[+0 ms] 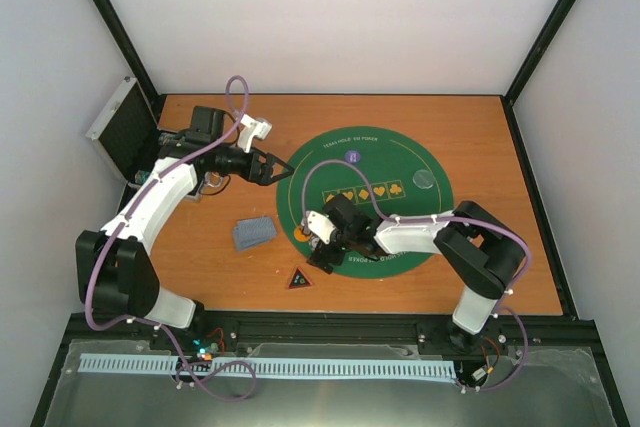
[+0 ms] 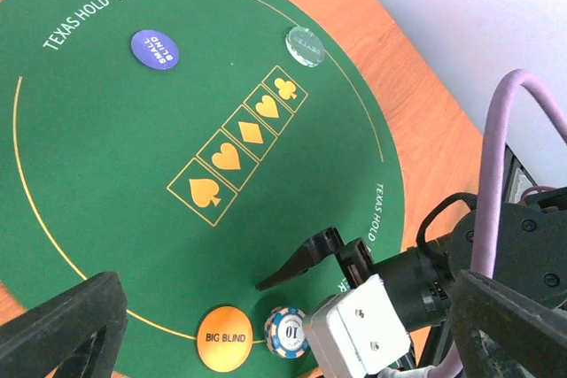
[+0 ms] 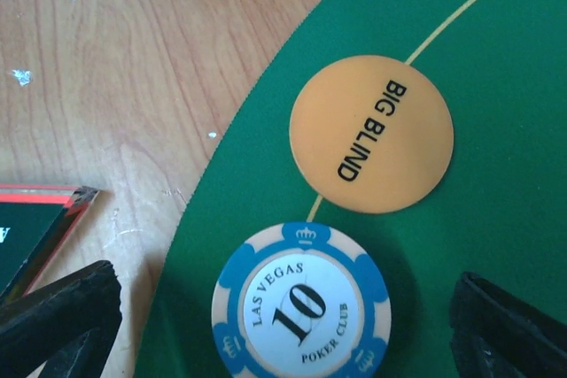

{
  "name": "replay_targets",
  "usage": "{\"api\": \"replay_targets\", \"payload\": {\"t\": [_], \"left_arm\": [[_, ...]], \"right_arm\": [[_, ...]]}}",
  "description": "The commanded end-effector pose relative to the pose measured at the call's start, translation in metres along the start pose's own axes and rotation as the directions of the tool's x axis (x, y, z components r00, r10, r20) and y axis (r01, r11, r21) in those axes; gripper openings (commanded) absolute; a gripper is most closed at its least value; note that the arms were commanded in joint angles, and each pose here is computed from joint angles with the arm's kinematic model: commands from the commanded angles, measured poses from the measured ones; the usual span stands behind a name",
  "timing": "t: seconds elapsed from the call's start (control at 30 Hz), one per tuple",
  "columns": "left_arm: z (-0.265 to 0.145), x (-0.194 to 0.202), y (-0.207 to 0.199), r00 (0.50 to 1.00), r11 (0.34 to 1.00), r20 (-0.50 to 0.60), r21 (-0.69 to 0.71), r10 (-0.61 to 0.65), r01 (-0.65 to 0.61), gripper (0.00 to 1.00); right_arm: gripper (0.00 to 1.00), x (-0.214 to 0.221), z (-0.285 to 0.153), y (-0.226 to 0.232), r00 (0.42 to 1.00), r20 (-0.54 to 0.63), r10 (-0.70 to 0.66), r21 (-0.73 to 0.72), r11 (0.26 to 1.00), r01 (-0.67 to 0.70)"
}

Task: Distribute texas hold em gaming equipment

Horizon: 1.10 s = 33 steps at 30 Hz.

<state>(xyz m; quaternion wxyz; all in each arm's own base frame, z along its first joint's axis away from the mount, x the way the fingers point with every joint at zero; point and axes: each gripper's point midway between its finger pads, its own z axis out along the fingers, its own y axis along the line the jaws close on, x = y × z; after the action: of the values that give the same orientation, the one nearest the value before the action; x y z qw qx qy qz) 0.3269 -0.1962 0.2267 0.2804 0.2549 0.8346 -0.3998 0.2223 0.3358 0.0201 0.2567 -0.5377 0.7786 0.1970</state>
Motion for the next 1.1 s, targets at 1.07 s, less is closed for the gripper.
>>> {"api": "replay_targets", "payload": {"t": [1.07], "left_arm": [[-0.223,0.036,0.293,0.994,0.452,-0.057,-0.892,-0.097,-0.007,0.75]], "right_arm": [[1.0,-0.119,-0.17,-0.037,0.894,0.445,-0.043,0.096,0.995,0.0]]}}
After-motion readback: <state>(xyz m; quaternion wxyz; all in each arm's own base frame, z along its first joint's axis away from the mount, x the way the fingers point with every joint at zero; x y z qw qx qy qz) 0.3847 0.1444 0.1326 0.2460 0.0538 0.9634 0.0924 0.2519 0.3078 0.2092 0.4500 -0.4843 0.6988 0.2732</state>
